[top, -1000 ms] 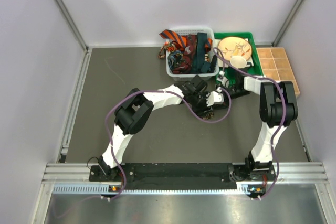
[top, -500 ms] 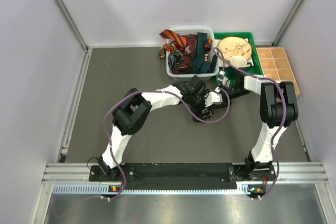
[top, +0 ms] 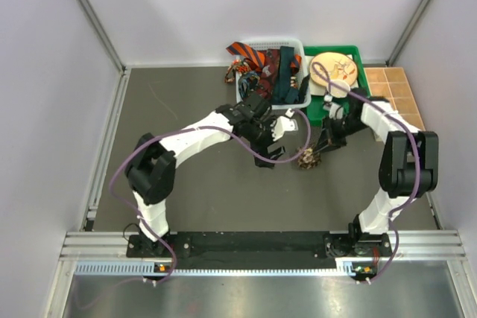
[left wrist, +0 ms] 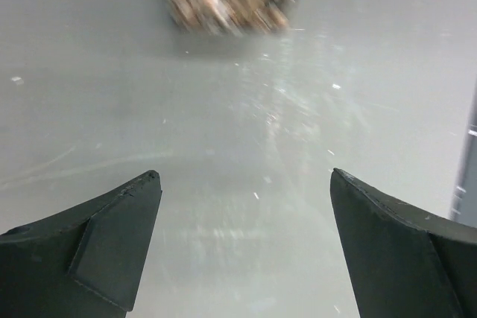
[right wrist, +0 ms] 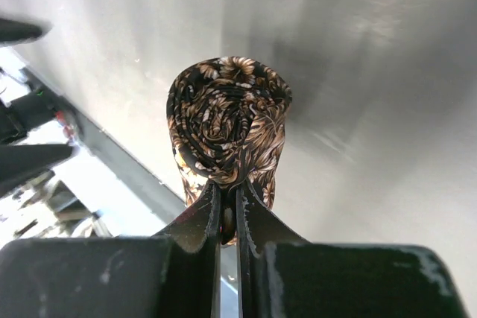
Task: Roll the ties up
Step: Pick up the tie at the center of the board, then place the tie in the storage box.
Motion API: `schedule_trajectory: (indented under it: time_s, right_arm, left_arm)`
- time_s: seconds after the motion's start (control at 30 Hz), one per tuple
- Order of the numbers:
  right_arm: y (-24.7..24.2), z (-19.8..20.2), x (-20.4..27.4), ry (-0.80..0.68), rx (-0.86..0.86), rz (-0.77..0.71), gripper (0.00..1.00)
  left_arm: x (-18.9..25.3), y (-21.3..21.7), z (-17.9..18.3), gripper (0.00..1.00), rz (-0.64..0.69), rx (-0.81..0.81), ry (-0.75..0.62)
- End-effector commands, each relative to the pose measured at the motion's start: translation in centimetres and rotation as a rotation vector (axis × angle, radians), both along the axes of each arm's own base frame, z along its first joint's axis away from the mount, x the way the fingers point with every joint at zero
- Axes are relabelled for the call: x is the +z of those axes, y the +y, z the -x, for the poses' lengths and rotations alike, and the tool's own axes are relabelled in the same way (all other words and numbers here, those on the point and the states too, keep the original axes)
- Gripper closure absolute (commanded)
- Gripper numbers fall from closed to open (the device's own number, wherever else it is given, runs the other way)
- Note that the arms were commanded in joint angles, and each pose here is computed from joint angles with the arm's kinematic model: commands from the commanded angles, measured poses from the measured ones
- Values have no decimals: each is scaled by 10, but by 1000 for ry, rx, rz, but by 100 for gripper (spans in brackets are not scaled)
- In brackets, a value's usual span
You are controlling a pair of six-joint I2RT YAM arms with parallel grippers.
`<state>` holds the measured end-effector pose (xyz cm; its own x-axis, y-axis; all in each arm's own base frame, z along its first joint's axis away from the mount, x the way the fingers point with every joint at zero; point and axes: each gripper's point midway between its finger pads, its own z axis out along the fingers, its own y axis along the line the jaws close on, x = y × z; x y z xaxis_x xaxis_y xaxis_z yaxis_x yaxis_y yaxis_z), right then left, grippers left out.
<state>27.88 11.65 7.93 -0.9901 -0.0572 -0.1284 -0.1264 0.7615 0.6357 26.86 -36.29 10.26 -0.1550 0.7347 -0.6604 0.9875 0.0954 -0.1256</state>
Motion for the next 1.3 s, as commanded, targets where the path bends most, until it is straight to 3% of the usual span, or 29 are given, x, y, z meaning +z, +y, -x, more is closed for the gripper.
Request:
schedule_trajectory:
  time_s: [0.0,0.27,0.4,0.5,0.83,1.27]
  right_arm:
    - [-58,-27,53,-202,8,163,100]
    - [-222,-73,150,-450,-67,627,100]
    - [-292,-86,173,-487,-94,856,100]
    - [-326,-97,174,-477,-141,926,100]
    - [-368,-125,135,-420,-187,1000,100]
    - [-372,-143,80,-346,-181,934,100]
  left_arm:
    - [25,27,24,1,-24,7,38]
    - [27,64,28,1,-40,74,138]
    - [25,71,21,1,-31,124,177]
    - [25,72,16,1,-21,137,160]
    - [22,75,18,1,-11,151,150]
    - [17,80,25,1,-20,165,163]
